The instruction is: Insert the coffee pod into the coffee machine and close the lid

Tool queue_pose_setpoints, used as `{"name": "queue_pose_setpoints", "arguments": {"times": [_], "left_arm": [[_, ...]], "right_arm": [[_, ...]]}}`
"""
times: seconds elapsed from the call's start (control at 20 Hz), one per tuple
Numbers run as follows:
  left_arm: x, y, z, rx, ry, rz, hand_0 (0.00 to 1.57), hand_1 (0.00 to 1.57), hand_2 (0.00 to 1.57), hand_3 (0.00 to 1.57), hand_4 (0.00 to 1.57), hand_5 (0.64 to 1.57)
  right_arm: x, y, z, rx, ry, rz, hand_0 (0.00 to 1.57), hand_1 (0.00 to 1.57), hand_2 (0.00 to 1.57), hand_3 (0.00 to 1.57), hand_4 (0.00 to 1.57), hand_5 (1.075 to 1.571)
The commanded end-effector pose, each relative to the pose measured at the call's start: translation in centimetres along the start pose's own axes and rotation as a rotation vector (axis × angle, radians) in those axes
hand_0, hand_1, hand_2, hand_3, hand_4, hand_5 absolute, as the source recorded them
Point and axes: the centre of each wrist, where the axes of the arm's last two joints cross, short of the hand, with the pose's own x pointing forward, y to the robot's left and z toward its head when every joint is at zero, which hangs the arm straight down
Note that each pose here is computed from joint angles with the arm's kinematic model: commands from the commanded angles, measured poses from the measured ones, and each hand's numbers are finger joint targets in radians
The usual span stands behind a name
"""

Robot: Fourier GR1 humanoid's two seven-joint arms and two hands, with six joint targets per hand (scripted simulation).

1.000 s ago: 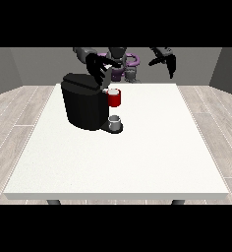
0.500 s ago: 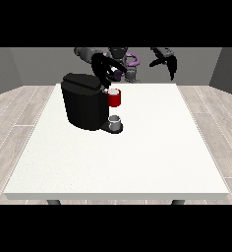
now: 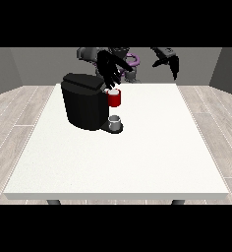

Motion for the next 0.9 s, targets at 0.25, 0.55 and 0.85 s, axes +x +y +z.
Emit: {"name": "queue_pose_setpoints", "arguments": {"times": [0.25,0.55,0.85], "left_arm": [[2.3,-1.7,-2.2,-0.088,-0.085,-0.015,0.0,0.0,0.0,0.0,0.4,1.571],[4.0,0.4,-3.2,-0.064,-0.145,-0.027,0.0,0.0,0.0,0.0,0.25,1.571],[3.5,1.6,-1.7,-0.039,-0.107,-0.001,0.0,0.0,0.0,0.0,0.33,1.571]], "right_arm": [[7.5,1.5,2.3,0.074,-0.361,-0.045,0.0,0.0,0.0,0.0,0.0,1.571],[9.1,3.1,1.7,0.096,-0.474,-0.101,0.0,0.0,0.0,0.0,0.0,1.571],[7.9,3.8,0.2,0.143,-0.492,-0.109,0.0,0.0,0.0,0.0,0.0,1.571]]}}
